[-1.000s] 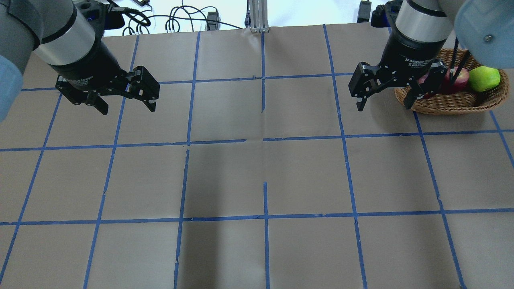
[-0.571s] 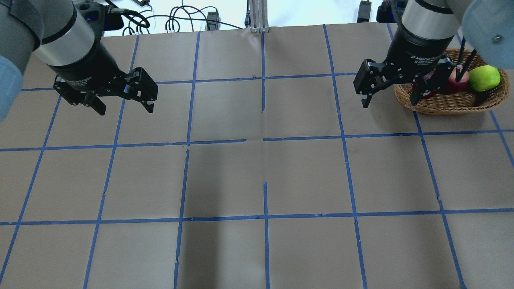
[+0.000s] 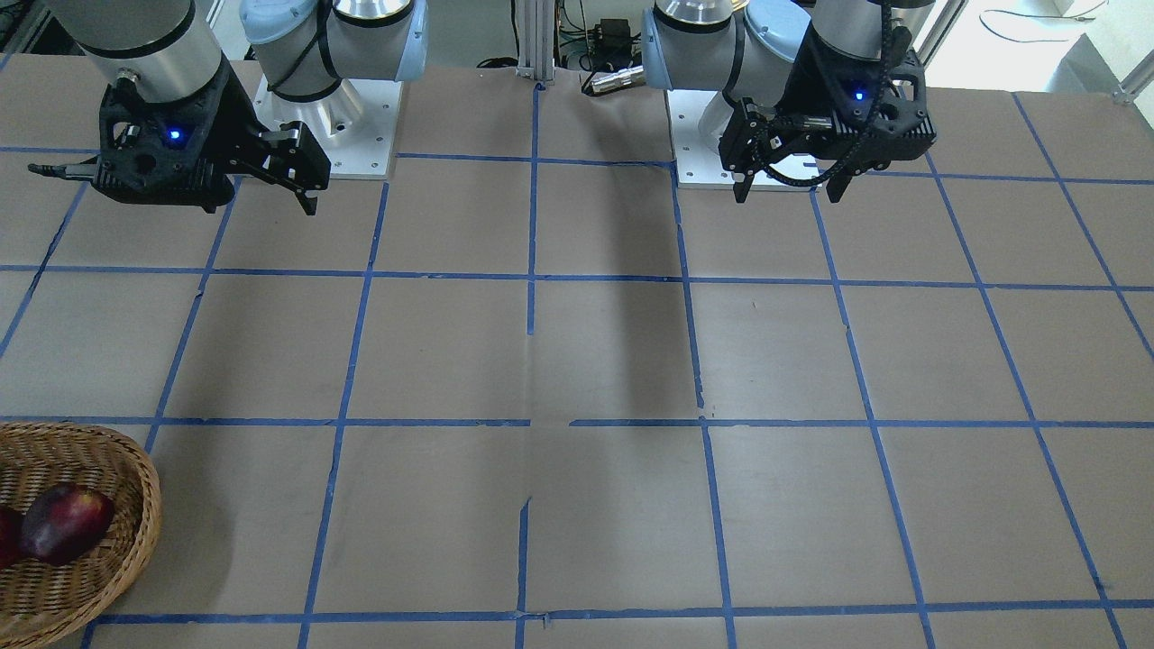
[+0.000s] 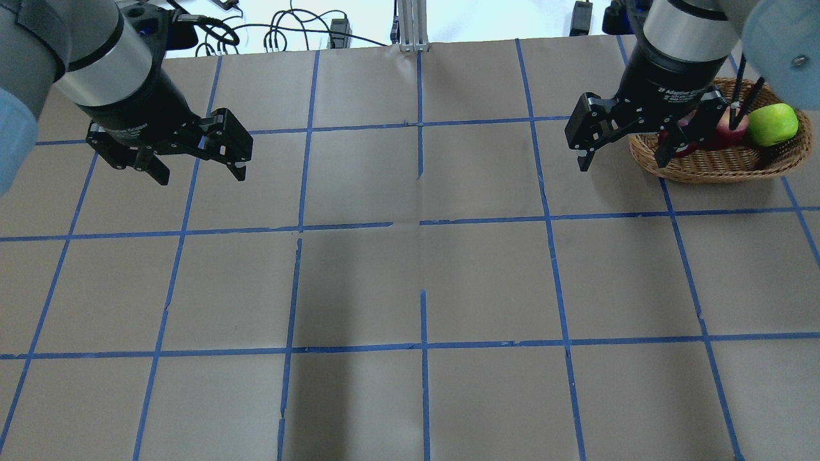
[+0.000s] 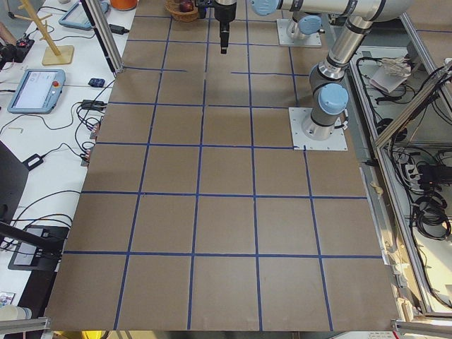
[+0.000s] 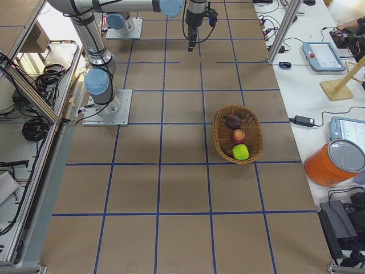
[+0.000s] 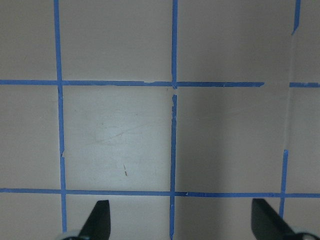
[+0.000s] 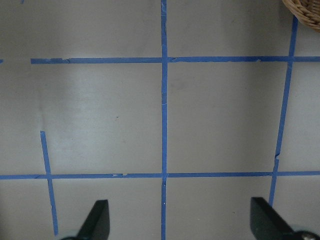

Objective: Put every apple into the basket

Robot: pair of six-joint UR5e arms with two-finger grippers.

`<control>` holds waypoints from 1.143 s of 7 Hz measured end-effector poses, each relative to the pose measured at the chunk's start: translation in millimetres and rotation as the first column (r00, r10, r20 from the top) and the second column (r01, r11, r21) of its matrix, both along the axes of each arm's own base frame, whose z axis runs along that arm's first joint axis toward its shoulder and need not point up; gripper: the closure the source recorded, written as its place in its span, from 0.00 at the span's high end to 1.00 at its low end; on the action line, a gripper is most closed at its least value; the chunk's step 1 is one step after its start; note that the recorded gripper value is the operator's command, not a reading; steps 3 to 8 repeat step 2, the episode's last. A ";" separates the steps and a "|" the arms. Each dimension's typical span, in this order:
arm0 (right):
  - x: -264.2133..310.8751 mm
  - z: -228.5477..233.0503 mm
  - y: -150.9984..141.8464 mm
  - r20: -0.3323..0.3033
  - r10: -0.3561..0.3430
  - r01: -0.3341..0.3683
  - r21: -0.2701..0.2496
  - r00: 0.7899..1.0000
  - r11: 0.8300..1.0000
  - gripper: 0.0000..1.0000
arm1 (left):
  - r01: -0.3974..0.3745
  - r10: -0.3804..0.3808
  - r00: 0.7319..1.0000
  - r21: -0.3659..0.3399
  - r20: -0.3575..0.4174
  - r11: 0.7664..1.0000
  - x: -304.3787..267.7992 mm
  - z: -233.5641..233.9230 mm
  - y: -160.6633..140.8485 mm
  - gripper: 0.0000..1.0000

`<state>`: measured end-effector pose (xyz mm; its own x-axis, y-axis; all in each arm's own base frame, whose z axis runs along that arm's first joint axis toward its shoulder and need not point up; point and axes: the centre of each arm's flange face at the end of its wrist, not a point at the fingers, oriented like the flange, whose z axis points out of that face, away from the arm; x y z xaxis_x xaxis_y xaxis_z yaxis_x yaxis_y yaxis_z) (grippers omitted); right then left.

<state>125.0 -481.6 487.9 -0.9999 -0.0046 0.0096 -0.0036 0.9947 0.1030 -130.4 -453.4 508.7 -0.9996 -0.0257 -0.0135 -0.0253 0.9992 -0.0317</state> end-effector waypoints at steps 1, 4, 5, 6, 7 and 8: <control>0.2 -0.6 0.1 0.001 0.000 0.000 0.002 1.000 1.000 1.00 | 0.000 0.000 1.000 0.000 0.000 1.000 0.0 0.0 0.0 1.00; 0.4 -1.0 0.2 0.001 0.001 -0.001 0.003 1.000 1.000 1.00 | 0.000 0.000 1.000 0.000 0.000 1.000 0.0 -0.1 0.0 1.00; 0.4 -1.0 0.2 0.001 0.001 -0.001 0.003 1.000 1.000 1.00 | 0.000 0.000 1.000 0.000 0.000 1.000 0.0 -0.1 0.0 1.00; 0.4 -1.0 0.2 0.001 0.001 -0.001 0.003 1.000 1.000 1.00 | 0.000 0.000 1.000 0.000 0.000 1.000 0.0 -0.1 0.0 1.00; 0.4 -1.0 0.2 0.001 0.001 -0.001 0.003 1.000 1.000 1.00 | 0.000 0.000 1.000 0.000 0.000 1.000 0.0 -0.1 0.0 1.00; 0.4 -1.0 0.2 0.001 0.001 -0.001 0.003 1.000 1.000 1.00 | 0.000 0.000 1.000 0.000 0.000 1.000 0.0 -0.1 0.0 1.00</control>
